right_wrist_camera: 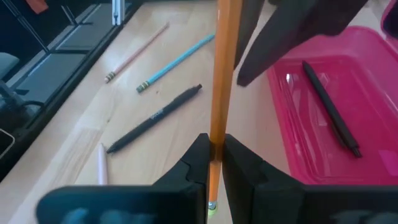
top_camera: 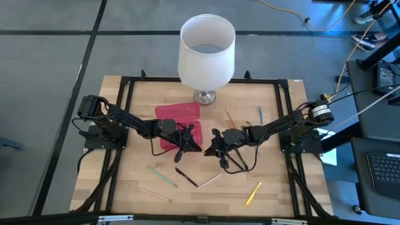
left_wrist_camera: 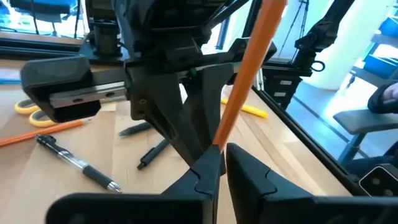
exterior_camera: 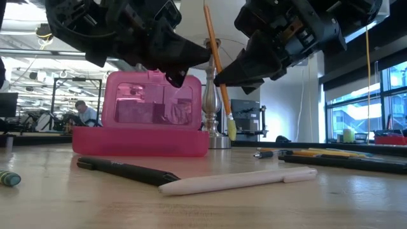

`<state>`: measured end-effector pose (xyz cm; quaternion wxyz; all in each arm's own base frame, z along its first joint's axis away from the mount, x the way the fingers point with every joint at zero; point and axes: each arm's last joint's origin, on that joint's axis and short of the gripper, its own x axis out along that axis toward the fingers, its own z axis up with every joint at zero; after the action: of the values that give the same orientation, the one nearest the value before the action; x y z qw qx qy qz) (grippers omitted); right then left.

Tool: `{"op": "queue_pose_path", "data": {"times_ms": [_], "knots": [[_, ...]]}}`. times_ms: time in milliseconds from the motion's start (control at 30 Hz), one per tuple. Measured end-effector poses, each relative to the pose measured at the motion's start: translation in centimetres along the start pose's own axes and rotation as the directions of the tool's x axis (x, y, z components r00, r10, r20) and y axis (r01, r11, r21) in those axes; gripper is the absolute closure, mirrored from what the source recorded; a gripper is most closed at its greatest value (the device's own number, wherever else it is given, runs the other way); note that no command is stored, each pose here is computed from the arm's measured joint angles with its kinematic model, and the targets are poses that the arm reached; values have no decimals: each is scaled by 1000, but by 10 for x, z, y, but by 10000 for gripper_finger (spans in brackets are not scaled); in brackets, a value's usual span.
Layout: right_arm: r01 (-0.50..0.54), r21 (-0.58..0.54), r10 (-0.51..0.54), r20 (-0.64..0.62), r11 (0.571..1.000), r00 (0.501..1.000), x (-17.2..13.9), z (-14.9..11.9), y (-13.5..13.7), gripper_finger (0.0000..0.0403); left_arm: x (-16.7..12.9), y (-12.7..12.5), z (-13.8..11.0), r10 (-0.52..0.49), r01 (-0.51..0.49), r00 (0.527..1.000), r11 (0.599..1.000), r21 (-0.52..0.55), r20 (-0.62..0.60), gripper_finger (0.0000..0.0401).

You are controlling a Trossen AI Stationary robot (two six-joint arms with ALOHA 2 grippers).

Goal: Pick & place school supplies into a supply box
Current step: Put the right yellow pencil into the red supply box

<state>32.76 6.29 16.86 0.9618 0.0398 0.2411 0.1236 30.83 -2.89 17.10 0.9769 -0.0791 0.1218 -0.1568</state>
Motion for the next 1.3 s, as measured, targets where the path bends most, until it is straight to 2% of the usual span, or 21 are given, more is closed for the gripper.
{"op": "queue_pose_path", "data": {"times_ms": [167,433,900,1033,1167,1300], "knots": [[-1,-2,1,10,1000,1000,0,1,0,370,0,0,0,0,0,1000,1000,-9,3,368],[-4,-6,4,41,1000,999,0,4,0,370,0,0,1,9,-9,1000,998,67,13,340],[34,-11,-32,117,999,993,-1,11,-1,369,0,-4,8,-9,1,997,995,99,80,290],[92,-6,-91,129,996,987,-1,12,-2,369,0,-3,8,9,-18,996,995,98,88,294],[98,-5,-96,132,995,986,-1,12,-3,369,0,-1,8,66,-75,993,993,93,97,309],[97,-8,-95,132,995,987,-1,12,-3,369,0,-1,8,67,-76,993,993,93,97,332]]}}
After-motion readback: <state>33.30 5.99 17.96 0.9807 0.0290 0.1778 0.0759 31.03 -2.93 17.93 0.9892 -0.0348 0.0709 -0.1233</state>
